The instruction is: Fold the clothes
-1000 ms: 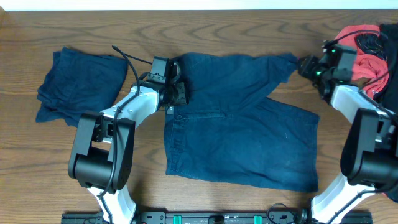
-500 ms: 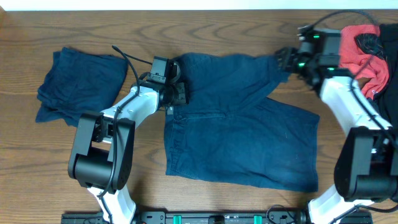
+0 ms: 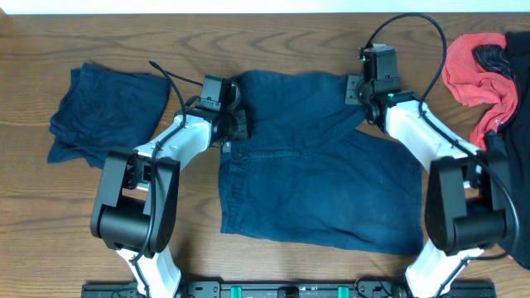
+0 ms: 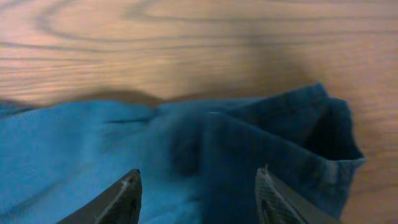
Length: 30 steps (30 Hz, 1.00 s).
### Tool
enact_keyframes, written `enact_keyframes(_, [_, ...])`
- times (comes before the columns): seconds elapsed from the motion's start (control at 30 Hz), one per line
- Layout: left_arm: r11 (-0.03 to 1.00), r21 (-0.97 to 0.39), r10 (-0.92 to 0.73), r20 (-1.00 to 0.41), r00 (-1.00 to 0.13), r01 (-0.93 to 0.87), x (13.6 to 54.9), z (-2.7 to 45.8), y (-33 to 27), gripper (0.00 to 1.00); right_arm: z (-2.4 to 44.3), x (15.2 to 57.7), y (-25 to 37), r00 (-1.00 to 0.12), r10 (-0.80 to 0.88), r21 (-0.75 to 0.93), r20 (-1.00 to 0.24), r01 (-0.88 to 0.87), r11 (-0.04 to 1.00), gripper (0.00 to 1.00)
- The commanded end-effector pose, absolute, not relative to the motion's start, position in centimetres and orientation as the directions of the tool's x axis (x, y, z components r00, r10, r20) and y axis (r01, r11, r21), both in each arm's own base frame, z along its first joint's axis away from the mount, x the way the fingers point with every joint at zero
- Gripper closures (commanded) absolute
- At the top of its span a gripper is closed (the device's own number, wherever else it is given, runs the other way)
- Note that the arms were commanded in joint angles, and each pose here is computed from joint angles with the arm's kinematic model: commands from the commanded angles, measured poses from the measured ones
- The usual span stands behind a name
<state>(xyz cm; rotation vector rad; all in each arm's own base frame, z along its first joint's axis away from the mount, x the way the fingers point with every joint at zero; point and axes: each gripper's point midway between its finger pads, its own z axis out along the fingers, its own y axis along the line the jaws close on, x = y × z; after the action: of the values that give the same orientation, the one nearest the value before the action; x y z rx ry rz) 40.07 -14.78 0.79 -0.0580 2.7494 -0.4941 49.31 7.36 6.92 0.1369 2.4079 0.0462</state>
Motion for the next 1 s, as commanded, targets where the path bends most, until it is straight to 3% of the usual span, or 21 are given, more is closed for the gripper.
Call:
enact_keyframes(0.0, [0.952, -0.306, -0.096, -0.227, -0.969, -0.023, 37.6, -2.3, -13.9, 0.48, 5.9, 49.8, 6.3, -0.734, 0.135, 0.036, -0.666, 0.149, 0.988, 0.46])
enact_keyframes(0.07, [0.952, -0.306, -0.096, -0.227, -0.969, -0.023, 37.6, -2.3, -13.9, 0.48, 5.4, 49.8, 6.3, -0.741, 0.133, 0.031, -0.658, 0.15, 0.988, 0.56])
enact_keyframes(0.13, [0.952, -0.306, -0.096, -0.227, -0.969, -0.023, 37.6, -2.3, -13.9, 0.48, 5.1, 49.7, 6.2, -0.746, 0.132, 0.026, -0.652, 0.152, 0.988, 0.83])
enact_keyframes(0.17, [0.952, -0.306, -0.096, -0.227, -0.969, -0.023, 37.6, -2.3, -13.8, 0.48, 5.1, 49.6, 6.2, -0.747, 0.132, 0.024, -0.652, 0.154, 0.988, 0.91])
enact_keyframes(0.23, [0.952, -0.306, -0.096, -0.227, -0.969, -0.023, 37.6, -2.3, -13.8, 0.48, 4.9, 49.4, 5.8, -0.754, 0.133, 0.009, -0.643, 0.165, 0.986, 0.99])
enact_keyframes(0.33, [0.952, -0.306, -0.096, -0.226, -0.969, -0.023, 37.6, -2.3, -13.8, 0.48, 4.2, 47.4, 2.9, -0.767, 0.23, -0.046, -0.599, 0.319, 0.947, 0.99])
enact_keyframes(0.47, [0.953, -0.302, -0.095, -0.212, -0.973, -0.028, 37.3, -2.4, -13.7, 0.48, 3.6, 41.8, -2.5, -0.726, 0.46, -0.145, -0.511, 0.6, 0.787, 0.99])
enact_keyframes(0.67, [0.954, -0.299, -0.095, -0.202, -0.975, -0.031, 37.0, -2.5, -13.7, 0.48, 3.8, 38.0, -5.5, -0.749, 0.515, -0.235, -0.417, 0.637, 0.735, 0.99])
enact_keyframes(0.97, [0.955, -0.295, -0.094, -0.191, -0.977, -0.034, 36.8, -2.6, -13.6, 0.48, 4.5, 37.2, -8.6, -0.709, 0.556, -0.261, -0.433, 0.689, 0.676, 0.99])
